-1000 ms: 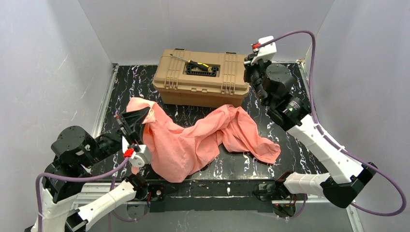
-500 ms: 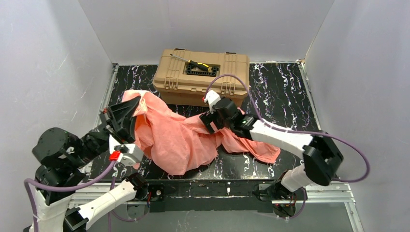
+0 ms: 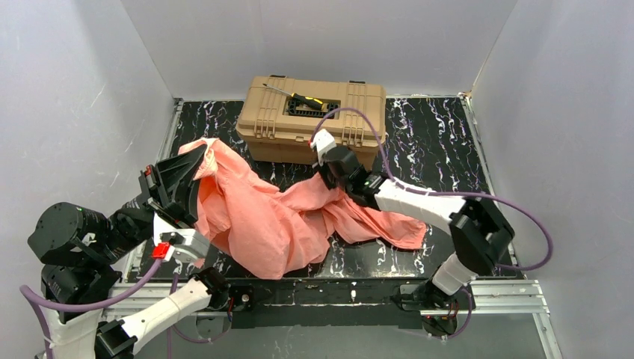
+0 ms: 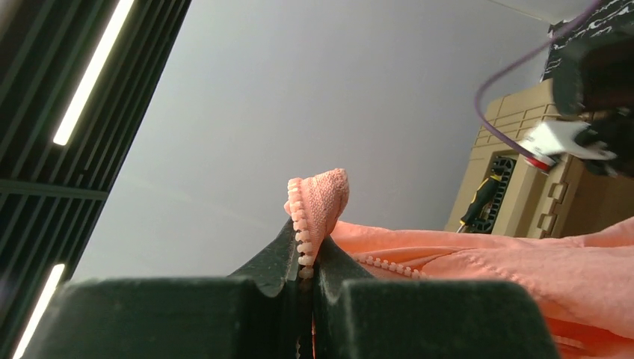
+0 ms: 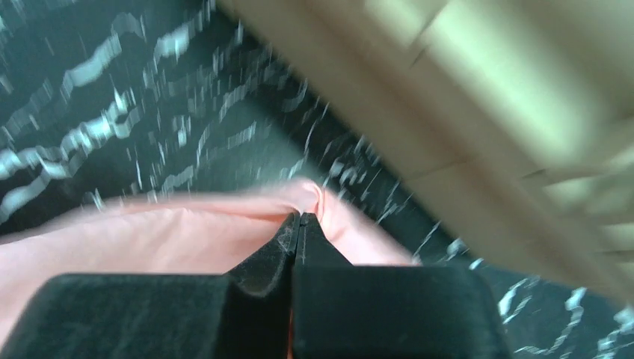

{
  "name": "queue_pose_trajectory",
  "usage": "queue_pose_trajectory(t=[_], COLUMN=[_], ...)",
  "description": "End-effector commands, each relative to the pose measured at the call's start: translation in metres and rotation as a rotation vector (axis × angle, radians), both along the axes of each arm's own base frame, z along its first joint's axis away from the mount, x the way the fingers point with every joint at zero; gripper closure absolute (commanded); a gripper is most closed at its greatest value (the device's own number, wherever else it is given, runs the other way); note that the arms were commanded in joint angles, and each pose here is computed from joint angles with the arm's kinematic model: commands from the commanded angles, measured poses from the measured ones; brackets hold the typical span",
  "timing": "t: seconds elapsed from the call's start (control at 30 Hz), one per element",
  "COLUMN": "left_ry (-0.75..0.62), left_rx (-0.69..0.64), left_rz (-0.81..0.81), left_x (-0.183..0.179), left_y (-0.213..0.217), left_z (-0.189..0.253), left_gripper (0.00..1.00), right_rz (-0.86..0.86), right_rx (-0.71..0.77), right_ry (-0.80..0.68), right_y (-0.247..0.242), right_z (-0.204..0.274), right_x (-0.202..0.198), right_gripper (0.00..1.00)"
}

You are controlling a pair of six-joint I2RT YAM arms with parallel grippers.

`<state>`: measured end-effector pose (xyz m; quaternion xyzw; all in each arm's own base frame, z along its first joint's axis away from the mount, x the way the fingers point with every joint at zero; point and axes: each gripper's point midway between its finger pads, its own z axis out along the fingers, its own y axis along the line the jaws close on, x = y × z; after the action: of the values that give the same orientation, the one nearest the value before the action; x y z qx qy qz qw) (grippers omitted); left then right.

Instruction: Zip up the jacket

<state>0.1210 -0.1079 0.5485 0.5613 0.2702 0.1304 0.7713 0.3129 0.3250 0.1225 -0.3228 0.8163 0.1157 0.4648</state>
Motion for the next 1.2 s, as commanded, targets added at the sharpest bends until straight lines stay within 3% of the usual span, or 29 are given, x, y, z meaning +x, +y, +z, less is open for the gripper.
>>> queue_pose_trajectory(t=[0.0,0.17,0.37,0.5,0.63,0.8,0.93,1.07,1.17], left_ry=[-0.001,0.025,0.085,0.165,0.431,0.787,0.901,0.836,0.805], left_rx=[0.023,0.061,0.123,0.157,0.213,0.268,0.218,0.081,0.066], left_rz=[0.017,0.041,0.077,0.082,0.03,-0.089,-0.17,-0.154,-0.208], left_x=[0.005,0.012,0.016,0.017,0.002,-0.04,-0.049,-0.01,0.012], left_y=[-0.001,-0.001,0.003,0.004,0.003,-0.002,-0.019,-0.047,-0.076], left_z=[-0.01,-0.035,-0.067,-0.1,-0.165,-0.25,-0.255,-0.232,-0.238], left_gripper=[1.0,1.0,1.0,0.94,0.64,0.04,0.02,0.02,0.02], right_rz=[-0.088,-0.159,-0.209,-0.227,-0.214,-0.246,-0.282,-0.342,-0.384], right_rx=[0.235,0.336,0.356,0.396,0.389,0.363,0.338,0.315,0.312], right_ry=[-0.359,-0.516,-0.589,-0.675,-0.699,-0.661,-0.566,-0.475,-0.456], right_y=[-0.006,-0.036,-0.067,-0.089,-0.101,-0.12,-0.14,-0.168,-0.187], right_z=[0.189,0.294,0.329,0.376,0.399,0.376,0.334,0.294,0.285], right_x=[0.031,0.024,0.01,-0.002,-0.013,-0.023,-0.037,-0.055,-0.065], right_gripper=[0.99,0.99,0.99,0.99,0.99,0.99,0.99,0.99,0.99])
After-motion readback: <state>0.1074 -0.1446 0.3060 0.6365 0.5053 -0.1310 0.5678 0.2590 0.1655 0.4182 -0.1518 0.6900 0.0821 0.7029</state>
